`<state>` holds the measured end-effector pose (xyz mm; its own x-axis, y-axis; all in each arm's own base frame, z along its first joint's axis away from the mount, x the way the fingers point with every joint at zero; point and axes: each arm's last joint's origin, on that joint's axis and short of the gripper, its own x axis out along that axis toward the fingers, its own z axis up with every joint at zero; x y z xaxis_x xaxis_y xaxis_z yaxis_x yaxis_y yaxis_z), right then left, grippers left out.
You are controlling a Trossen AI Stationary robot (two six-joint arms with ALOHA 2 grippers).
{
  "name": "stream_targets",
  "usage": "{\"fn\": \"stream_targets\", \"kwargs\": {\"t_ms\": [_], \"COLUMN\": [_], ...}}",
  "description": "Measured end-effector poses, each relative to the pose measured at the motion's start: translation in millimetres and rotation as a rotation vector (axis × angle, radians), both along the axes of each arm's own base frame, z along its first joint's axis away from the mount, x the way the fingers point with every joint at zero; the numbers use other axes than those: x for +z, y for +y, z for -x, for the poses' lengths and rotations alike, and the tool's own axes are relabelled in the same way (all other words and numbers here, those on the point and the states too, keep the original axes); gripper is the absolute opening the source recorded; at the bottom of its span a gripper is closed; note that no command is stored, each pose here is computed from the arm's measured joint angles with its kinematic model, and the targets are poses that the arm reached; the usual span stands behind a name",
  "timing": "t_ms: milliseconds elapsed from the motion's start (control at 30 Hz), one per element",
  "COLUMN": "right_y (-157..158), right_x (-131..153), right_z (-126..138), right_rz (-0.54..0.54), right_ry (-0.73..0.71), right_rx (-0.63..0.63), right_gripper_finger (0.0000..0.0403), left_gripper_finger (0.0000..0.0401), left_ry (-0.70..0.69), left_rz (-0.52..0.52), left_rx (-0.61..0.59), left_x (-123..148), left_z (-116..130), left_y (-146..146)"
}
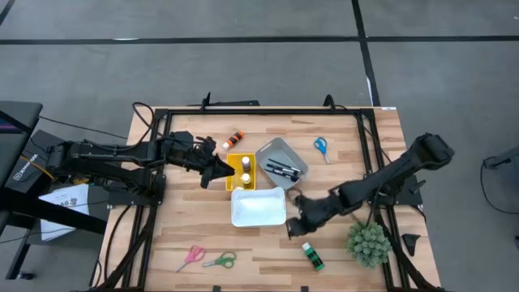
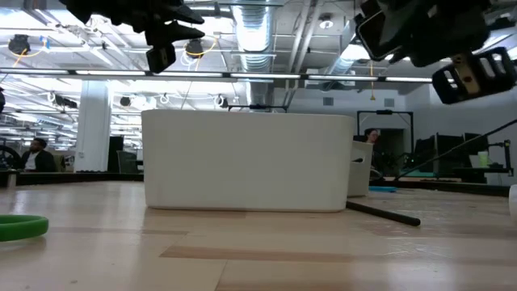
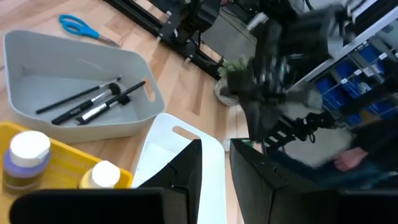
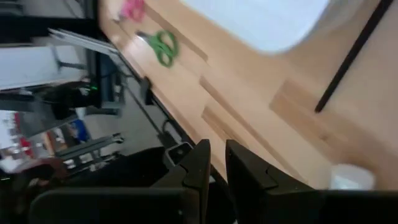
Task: Pick & Place Paint Supplies
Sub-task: Put the eyeshadow brush into the gray bin
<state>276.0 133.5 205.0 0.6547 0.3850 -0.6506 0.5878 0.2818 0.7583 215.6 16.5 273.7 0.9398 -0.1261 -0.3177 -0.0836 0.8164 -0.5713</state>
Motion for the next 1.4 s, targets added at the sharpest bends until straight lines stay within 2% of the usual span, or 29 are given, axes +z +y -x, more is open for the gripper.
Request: {"fn": "stream_targets", "kwargs": {"t_ms": [200,367,700,1400], "right_y": [26.0,26.8,29.1,31.0], "right_x": [-24.4,-36.2,-67.6,-71.9], "right_z": [-25.7,-30.2,-34.0,-26.6], "right_rz": [0.014,0.078,0.123,0.196], "right_ry": [0.086,0.091,0.177,0.218], "right_rx": [-0.003,-0.068,-0.061,-0.07], "right_gripper_finger": [0.0047,0.0047,0.0047,0.0047], "left_gripper_finger": [0.0076,0.0076,0.0076,0.0076], "left_ry": [-0.009,-0.017,-0.047,-0.057], "left_rz": [-0.044,-0.057,-0.067,-0.068], "left_rx": [-0.017,-0.026,-0.038,-0.037], "left_x": [0.6,1.9,8.4,10.5], "left_z": [0.5,1.8,9.3,11.3], "left_y": [-0.2,-0.5,-1.5,-1.8]}}
